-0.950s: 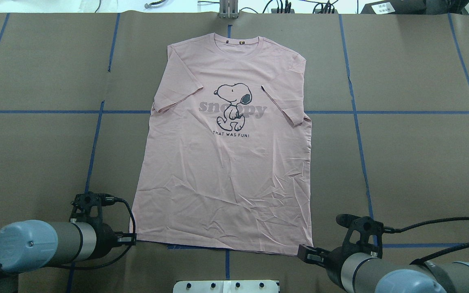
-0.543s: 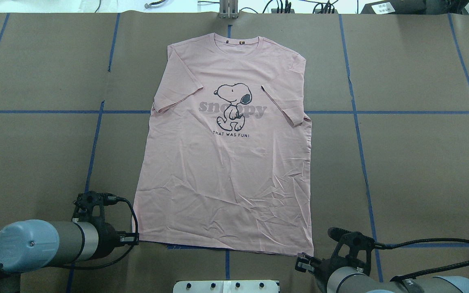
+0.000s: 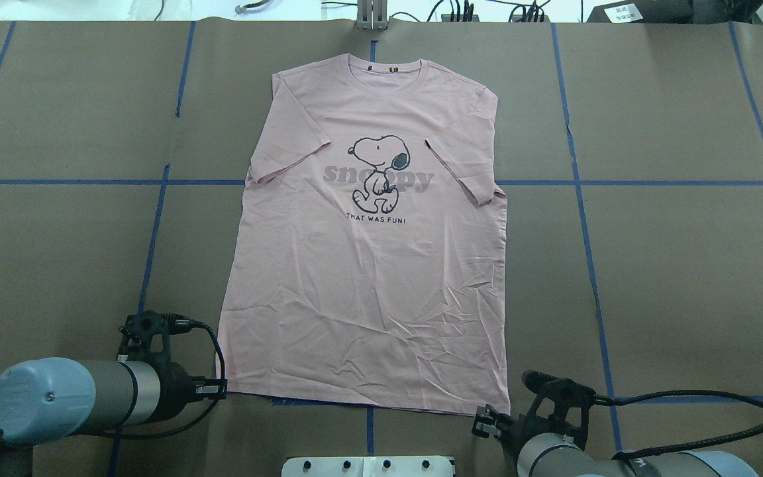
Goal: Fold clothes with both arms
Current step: 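Lower both grippers to the shirt hem corners nearest the robot, then grasp the hem corners with both grippers and lift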
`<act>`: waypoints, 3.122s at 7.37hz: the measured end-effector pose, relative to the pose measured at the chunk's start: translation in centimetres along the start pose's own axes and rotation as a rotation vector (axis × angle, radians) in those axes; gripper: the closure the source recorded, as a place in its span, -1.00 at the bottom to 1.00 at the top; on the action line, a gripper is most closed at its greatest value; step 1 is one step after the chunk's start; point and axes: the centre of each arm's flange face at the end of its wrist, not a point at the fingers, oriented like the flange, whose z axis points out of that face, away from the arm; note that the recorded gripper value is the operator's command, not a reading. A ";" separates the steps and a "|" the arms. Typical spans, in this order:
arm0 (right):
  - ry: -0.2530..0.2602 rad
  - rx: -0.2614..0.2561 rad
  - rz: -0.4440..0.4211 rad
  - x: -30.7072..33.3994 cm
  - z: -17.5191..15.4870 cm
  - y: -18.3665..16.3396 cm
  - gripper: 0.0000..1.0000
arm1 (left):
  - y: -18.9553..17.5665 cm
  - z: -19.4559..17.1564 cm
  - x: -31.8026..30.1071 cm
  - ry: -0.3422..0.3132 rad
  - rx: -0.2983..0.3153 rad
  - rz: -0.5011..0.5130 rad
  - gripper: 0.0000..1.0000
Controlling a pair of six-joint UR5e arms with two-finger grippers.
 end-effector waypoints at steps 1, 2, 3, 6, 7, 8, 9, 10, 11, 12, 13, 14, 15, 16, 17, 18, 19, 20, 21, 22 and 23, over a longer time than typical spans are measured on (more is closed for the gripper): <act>0.006 0.014 -0.003 0.1 0.5 0.0 -0.11 | 0.0 0.0 0.0 0.001 0.000 0.000 1.00; 0.011 0.022 -0.002 0.2 0.9 0.0 -0.11 | 0.0 -0.1 0.1 0.003 0.000 0.000 1.00; 0.021 0.027 0.001 0.4 1.5 0.1 -0.07 | 0.0 -0.2 0.1 0.006 0.001 -0.001 1.00; 0.031 0.050 0.004 0.8 2.4 0.3 0.16 | 0.0 -0.3 0.2 0.007 0.000 -0.001 1.00; 0.028 0.054 0.006 0.7 2.4 0.3 0.22 | 0.0 -0.3 0.2 0.007 0.000 -0.001 1.00; 0.026 0.056 0.008 0.7 2.4 0.3 0.23 | 0.0 -0.4 0.2 0.007 0.000 -0.001 1.00; 0.026 0.056 0.010 0.7 2.4 0.3 0.22 | 0.0 -0.4 0.2 0.008 0.000 -0.001 1.00; 0.026 0.057 0.011 0.7 2.4 0.3 0.22 | 0.0 -0.4 0.2 0.008 0.000 -0.001 1.00; 0.026 0.058 0.011 0.7 2.4 0.3 0.22 | 0.0 -0.4 0.2 0.008 0.000 -0.001 1.00; 0.025 0.057 0.011 0.7 2.4 0.3 0.22 | 0.0 -0.4 0.2 0.008 0.000 -0.001 1.00; 0.025 0.055 0.011 0.6 2.4 0.4 0.22 | 0.0 -0.4 0.2 0.009 0.001 -0.001 1.00; 0.026 0.055 0.010 0.6 2.5 0.4 0.28 | 0.0 -0.5 0.2 0.009 0.001 -0.001 1.00; 0.026 0.054 0.009 0.6 2.5 0.5 0.46 | 0.0 -0.5 0.2 0.010 0.001 -0.001 1.00; 0.026 0.054 0.010 0.6 2.5 0.5 0.95 | 0.0 -0.5 0.2 0.010 0.002 -0.001 1.00; 0.026 0.053 0.016 0.6 2.5 0.6 1.00 | 0.0 -0.5 0.2 0.010 0.002 -0.001 1.00; 0.026 0.052 0.029 0.6 2.5 0.6 1.00 | 0.0 -0.6 0.3 0.011 0.002 -0.001 1.00; 0.027 0.053 0.039 0.7 2.5 0.7 1.00 | 0.0 -0.6 0.3 0.011 0.002 0.000 1.00; 0.024 0.050 0.044 0.6 2.1 0.4 1.00 | 0.0 -0.6 0.3 0.012 0.002 0.000 1.00; 0.010 0.039 0.044 0.4 0.9 -0.4 1.00 | 0.0 -1.2 0.7 0.024 0.002 0.000 1.00; -0.008 0.023 0.028 0.5 -1.3 -1.7 1.00 | 0.0 -3.1 1.8 0.045 0.000 0.003 1.00; -0.023 0.001 0.004 1.1 -4.5 -3.2 1.00 | 0.2 -6.7 3.6 0.070 -0.025 0.007 1.00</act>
